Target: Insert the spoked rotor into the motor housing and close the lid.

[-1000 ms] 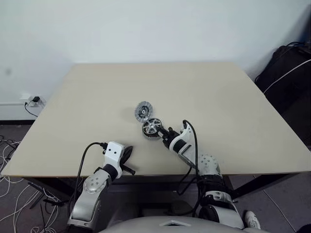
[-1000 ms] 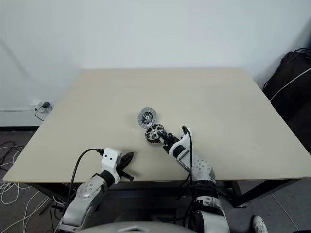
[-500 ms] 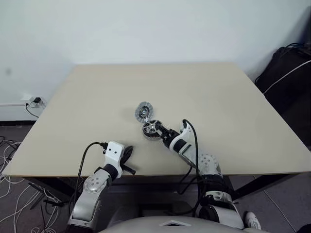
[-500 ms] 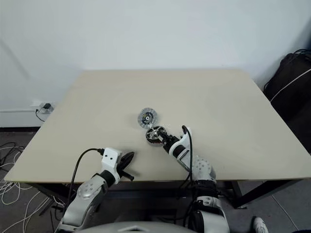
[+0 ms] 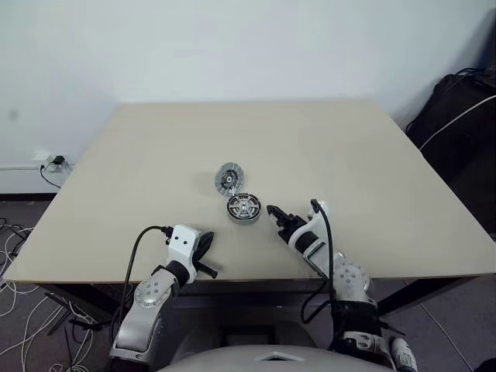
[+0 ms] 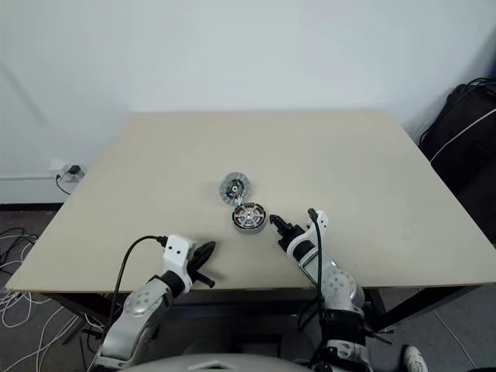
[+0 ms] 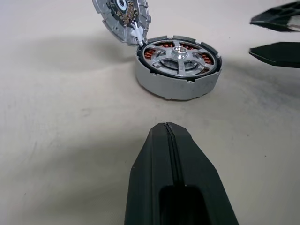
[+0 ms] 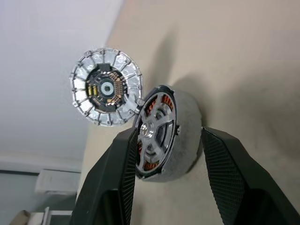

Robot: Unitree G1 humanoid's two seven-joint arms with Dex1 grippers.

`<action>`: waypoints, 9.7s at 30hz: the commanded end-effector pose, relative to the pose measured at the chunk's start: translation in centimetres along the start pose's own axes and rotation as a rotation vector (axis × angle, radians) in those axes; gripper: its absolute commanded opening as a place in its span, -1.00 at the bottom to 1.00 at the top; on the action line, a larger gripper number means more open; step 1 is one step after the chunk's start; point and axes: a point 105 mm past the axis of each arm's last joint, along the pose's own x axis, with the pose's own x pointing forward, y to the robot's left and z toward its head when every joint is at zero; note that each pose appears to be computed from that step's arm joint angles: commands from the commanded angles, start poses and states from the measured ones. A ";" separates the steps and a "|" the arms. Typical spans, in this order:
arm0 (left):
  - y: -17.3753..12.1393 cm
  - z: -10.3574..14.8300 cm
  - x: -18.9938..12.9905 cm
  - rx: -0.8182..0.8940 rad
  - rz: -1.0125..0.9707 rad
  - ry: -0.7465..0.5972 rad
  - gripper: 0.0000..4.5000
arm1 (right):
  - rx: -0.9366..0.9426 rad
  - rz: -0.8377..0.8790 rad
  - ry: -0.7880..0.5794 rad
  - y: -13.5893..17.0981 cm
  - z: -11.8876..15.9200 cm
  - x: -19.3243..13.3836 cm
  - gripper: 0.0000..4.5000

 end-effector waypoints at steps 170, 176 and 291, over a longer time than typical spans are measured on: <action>-2.1 -0.1 1.4 -0.051 -0.048 -0.040 -1.00 | -0.762 -0.189 0.357 5.6 -3.6 -1.3 -0.99; -1.9 0.0 1.3 -0.046 -0.043 -0.043 -1.00 | -0.709 -0.122 0.372 6.8 -4.5 0.2 -0.99; -2.1 0.0 1.3 -0.051 -0.042 -0.053 -1.00 | -1.542 0.418 0.582 8.5 -1.6 -1.0 0.35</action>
